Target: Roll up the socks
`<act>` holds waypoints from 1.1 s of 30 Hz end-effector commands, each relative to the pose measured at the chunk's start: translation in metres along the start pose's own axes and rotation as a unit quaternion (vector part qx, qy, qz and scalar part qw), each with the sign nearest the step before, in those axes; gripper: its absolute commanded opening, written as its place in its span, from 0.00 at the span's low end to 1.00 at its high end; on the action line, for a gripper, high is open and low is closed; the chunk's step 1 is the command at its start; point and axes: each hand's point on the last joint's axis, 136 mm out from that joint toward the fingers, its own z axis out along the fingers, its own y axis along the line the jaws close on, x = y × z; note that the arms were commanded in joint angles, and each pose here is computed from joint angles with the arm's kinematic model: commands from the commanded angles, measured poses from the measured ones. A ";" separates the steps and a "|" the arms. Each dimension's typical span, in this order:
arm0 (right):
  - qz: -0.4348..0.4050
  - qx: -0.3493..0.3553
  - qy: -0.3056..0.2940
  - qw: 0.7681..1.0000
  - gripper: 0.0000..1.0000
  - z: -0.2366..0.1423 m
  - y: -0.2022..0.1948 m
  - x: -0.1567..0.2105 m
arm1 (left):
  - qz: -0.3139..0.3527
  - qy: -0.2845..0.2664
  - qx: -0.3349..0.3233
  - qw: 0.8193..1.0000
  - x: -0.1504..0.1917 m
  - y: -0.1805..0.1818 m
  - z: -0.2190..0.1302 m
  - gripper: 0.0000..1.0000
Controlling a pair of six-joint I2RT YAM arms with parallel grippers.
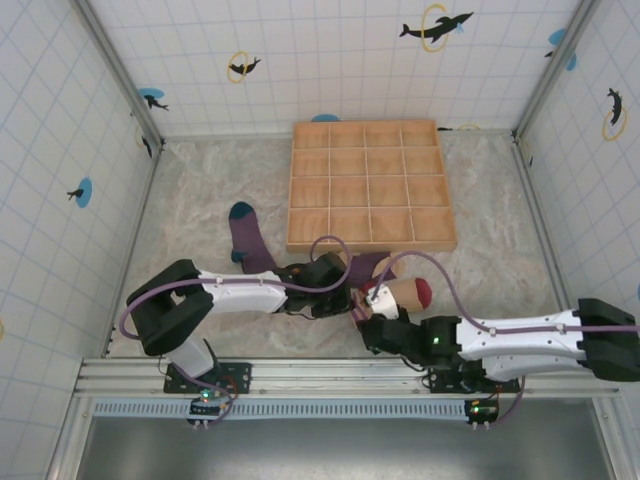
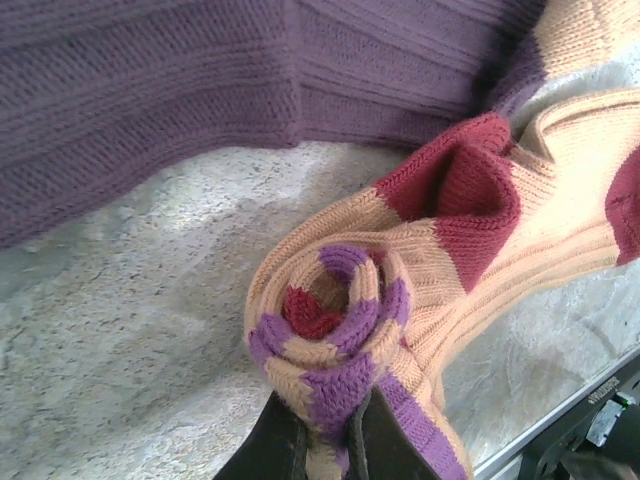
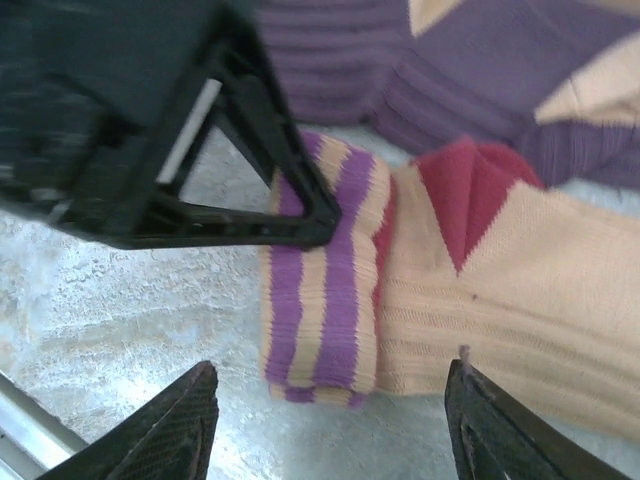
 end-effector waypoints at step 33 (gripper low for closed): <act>-0.184 0.138 -0.006 0.973 0.19 0.050 0.013 0.028 | -0.009 0.037 0.002 0.999 0.005 0.009 -0.005 0.00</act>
